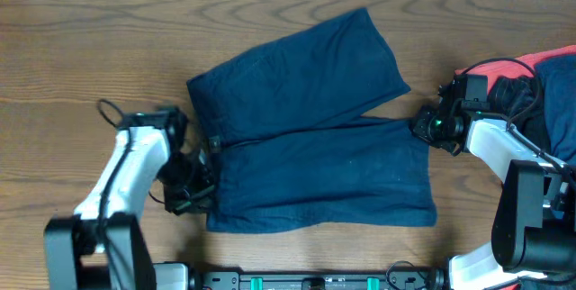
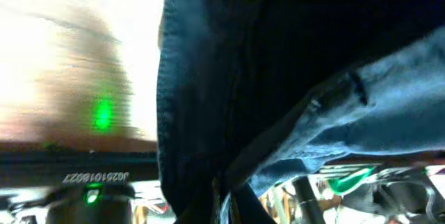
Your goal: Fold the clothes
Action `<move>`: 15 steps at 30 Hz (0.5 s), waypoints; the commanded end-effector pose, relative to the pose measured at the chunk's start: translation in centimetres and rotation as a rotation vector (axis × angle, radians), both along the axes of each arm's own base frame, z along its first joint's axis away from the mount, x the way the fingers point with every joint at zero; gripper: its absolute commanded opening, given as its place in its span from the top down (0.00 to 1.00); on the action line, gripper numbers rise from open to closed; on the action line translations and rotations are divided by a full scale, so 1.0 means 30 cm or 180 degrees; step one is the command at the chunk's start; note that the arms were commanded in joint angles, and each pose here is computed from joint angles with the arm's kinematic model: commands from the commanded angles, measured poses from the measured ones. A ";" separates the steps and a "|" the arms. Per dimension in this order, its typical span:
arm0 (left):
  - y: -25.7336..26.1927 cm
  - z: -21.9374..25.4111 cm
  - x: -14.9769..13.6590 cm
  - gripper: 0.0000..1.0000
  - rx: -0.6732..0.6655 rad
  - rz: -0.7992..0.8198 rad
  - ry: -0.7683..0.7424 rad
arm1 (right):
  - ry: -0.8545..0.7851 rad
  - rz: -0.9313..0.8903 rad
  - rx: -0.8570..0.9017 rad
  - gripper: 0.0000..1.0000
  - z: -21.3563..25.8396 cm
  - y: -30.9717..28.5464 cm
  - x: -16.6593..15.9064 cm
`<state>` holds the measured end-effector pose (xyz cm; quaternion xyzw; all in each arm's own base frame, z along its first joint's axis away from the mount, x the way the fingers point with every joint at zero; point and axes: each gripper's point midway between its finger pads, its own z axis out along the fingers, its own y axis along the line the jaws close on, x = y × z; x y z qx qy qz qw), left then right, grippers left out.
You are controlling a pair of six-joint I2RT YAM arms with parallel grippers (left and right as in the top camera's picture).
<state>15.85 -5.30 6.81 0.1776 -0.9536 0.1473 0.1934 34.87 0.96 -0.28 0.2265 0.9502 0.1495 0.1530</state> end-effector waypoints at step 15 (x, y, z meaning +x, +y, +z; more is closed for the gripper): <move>0.004 0.032 0.028 0.64 0.0167 -0.0115 -0.0249 | -0.0012 0.0157 0.0090 0.56 -0.010 -0.023 -0.009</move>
